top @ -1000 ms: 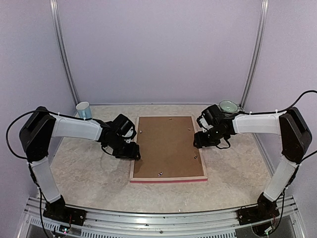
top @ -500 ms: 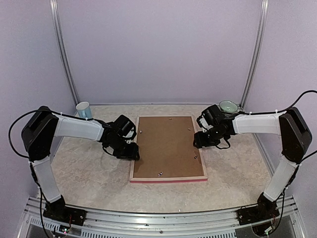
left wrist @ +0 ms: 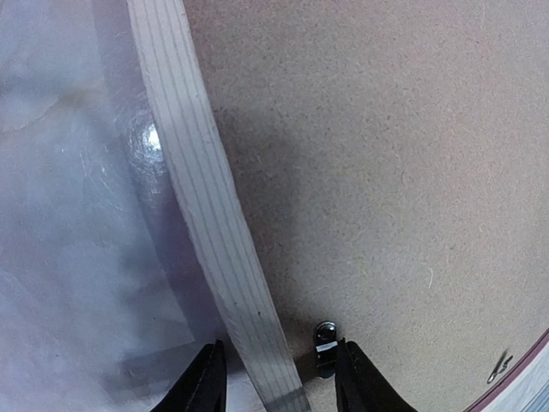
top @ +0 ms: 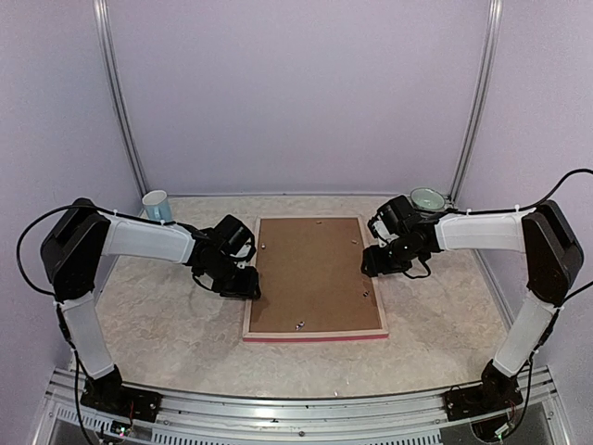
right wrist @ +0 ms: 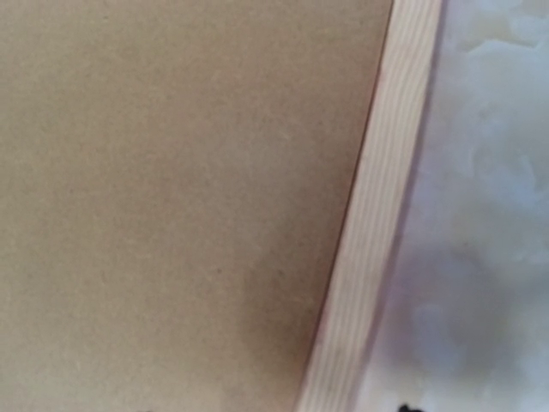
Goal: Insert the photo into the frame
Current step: Press the fastener onto the backboard.
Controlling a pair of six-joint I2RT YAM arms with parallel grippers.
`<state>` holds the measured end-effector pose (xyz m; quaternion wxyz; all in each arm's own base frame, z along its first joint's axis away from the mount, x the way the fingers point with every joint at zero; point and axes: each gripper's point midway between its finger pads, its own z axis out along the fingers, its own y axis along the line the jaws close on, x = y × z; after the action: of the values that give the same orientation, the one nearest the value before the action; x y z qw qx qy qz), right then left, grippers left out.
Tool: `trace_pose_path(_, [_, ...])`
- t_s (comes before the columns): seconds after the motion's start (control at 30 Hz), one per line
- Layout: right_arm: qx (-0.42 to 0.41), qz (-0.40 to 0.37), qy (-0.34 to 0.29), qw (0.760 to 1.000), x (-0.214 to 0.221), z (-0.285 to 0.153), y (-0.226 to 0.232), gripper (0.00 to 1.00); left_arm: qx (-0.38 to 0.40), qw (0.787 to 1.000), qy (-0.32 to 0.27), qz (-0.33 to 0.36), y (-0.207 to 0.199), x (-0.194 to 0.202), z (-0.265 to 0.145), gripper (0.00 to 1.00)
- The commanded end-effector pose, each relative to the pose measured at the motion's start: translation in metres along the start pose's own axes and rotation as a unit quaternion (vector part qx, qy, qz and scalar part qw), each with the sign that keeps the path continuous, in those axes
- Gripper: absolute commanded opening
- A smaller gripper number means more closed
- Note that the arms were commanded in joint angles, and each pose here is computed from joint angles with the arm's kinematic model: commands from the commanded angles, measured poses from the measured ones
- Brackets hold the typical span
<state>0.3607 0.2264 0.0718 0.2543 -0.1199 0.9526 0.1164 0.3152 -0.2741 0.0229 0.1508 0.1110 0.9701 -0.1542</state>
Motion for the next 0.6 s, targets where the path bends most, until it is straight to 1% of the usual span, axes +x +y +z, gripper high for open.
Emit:
trace_pose_path(0.0, [-0.008, -0.005, -0.012, 1.0, -0.0063, -0.0075, 0.0062, 0.6, -0.02, 1.0, 0.017, -0.001, 0.0077, 0.0078, 0.0085, 0.42])
trace_pose_path(0.23, [-0.019, -0.005, -0.005, 1.0, -0.0032, -0.0054, 0.01, 0.6, -0.018, 1.0, 0.019, -0.001, 0.0081, 0.0091, 0.0102, 0.4])
trace_pose_path(0.37, [-0.019, -0.005, -0.005, 1.0, -0.0033, -0.0056, 0.01, 0.6, -0.017, 1.0, 0.019, -0.002, 0.0076, 0.0087, 0.0101, 0.36])
trace_pose_path(0.57, [-0.019, -0.005, -0.006, 1.0, -0.0038, -0.0054, 0.0102, 0.61, -0.017, 1.0, 0.02, -0.002, 0.008, 0.0094, 0.0111, 0.33])
